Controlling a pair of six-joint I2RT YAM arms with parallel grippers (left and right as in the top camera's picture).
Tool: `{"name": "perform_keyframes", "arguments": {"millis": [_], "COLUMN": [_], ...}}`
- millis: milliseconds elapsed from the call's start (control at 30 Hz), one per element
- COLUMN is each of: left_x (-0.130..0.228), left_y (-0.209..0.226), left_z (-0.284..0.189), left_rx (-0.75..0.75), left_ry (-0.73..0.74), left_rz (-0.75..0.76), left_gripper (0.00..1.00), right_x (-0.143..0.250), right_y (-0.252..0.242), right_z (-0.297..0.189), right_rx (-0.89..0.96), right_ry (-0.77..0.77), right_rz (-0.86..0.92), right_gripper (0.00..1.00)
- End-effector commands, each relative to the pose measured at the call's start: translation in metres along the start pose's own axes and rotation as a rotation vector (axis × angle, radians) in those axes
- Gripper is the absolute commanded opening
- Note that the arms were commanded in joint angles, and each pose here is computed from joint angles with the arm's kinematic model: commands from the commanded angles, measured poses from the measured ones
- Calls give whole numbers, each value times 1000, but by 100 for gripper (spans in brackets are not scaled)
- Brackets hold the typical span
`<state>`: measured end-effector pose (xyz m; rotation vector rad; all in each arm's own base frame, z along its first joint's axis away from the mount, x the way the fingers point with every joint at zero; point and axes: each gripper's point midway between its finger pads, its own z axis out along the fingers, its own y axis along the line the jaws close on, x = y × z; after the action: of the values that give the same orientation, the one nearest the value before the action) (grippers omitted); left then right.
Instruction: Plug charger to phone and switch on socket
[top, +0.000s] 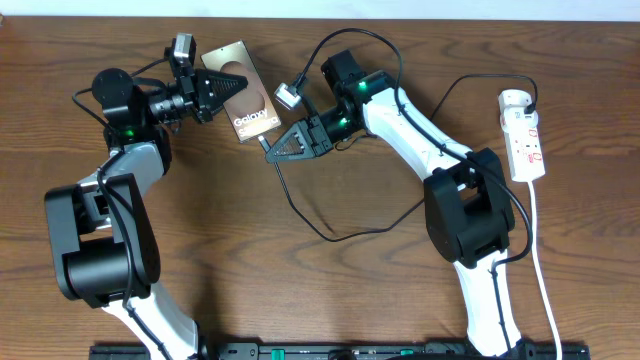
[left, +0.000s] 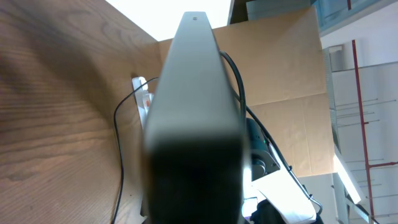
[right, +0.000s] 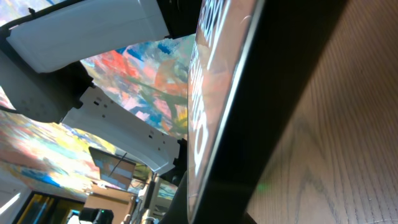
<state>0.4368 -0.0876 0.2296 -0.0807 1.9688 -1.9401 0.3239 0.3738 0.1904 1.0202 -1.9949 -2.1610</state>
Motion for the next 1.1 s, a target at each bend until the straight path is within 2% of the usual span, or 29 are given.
{"name": "perform_keyframes", "arguments": {"millis": [0,1067], "left_x": [6,6], "left_y": [-10,-11], "left_z": [2,2], "left_rx": [8,8], "left_ry": [52,51], "left_rz": [69,81], "left_gripper": [8,7], "right_x": [-4,-6], "right_y": [6,3], "right_z": [-4,-11], "right_rx": [-25,-7], "right_ry": [-13,-25], "right_rz": [-1,8], "right_gripper": [1,1]}}
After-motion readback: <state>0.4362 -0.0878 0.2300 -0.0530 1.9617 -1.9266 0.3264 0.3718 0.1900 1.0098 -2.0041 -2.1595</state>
